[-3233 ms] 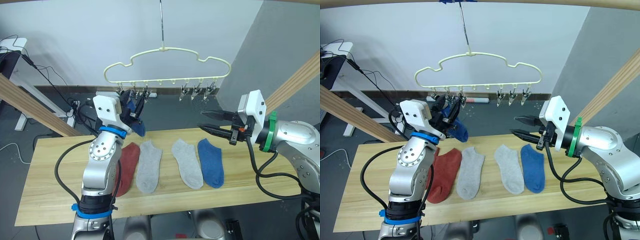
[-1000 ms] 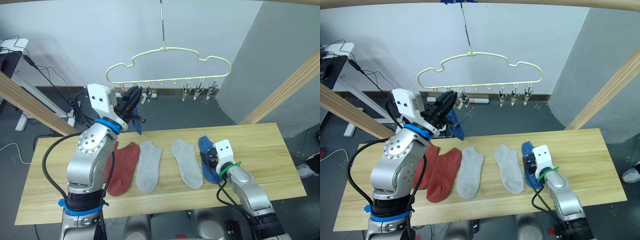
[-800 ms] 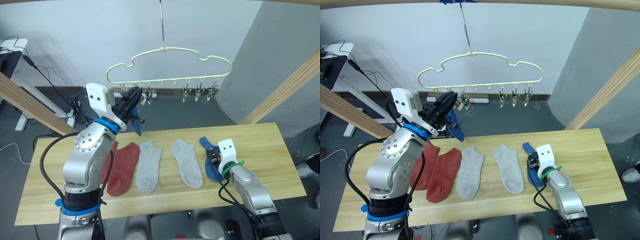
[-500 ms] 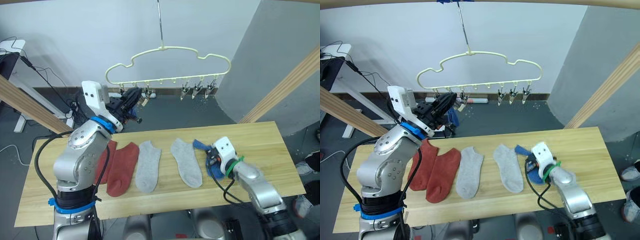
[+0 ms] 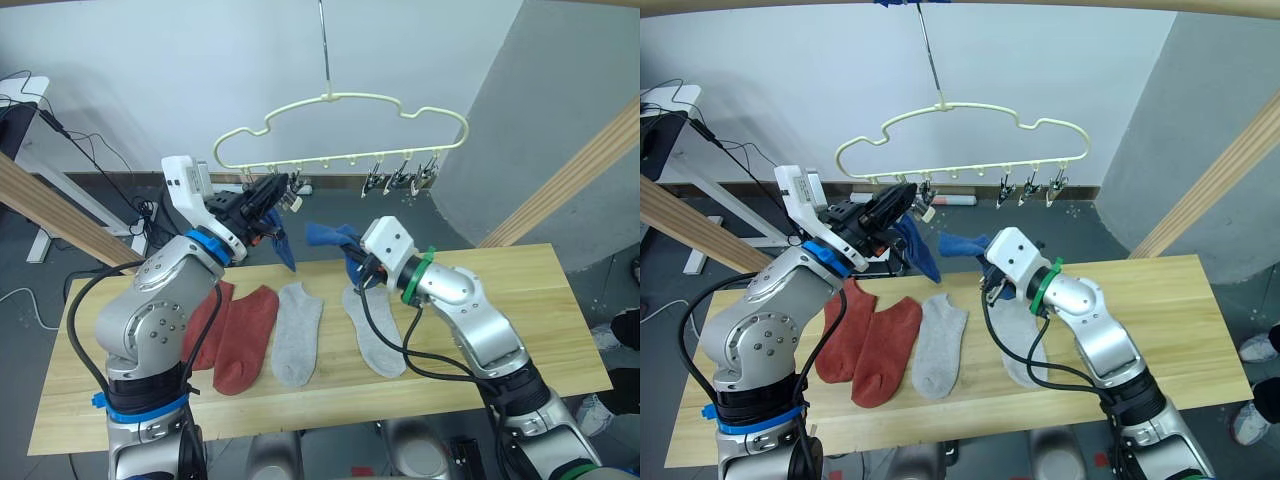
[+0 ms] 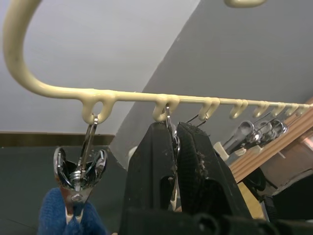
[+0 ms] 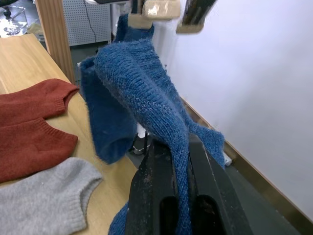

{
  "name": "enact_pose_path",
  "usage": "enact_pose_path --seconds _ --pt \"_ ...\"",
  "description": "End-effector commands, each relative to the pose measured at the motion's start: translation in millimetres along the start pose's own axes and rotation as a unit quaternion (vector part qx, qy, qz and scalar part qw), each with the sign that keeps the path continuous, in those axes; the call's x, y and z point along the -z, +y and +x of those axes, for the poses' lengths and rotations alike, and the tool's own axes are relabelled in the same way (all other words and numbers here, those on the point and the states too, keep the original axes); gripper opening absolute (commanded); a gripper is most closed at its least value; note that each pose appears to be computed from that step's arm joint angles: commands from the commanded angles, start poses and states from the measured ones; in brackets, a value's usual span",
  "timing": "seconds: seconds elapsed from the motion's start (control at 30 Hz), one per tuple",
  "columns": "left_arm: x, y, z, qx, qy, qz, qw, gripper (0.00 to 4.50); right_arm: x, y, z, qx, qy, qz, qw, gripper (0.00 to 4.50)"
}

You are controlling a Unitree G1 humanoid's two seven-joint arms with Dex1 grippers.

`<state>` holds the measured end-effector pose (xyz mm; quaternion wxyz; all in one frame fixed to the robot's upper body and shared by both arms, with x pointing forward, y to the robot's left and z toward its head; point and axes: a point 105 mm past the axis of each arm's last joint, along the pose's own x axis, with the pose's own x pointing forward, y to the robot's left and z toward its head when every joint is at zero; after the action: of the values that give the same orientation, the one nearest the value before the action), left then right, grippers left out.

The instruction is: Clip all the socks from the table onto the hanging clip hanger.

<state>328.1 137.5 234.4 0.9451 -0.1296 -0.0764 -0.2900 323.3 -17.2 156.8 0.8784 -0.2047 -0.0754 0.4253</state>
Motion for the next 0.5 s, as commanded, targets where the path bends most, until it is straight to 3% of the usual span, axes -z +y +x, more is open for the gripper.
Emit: enact_pose_path --seconds 0.03,0.5 --pt "-15 -14 -2 0.026 -0.027 0.009 0.999 0.04 -14 5 8 0.014 -0.036 -0.008 0.999 0.0" --pt "-11 -17 -3 0.028 -0.021 0.004 0.999 0.04 -25 2 23 0.048 -0.075 0.011 0.996 0.0"
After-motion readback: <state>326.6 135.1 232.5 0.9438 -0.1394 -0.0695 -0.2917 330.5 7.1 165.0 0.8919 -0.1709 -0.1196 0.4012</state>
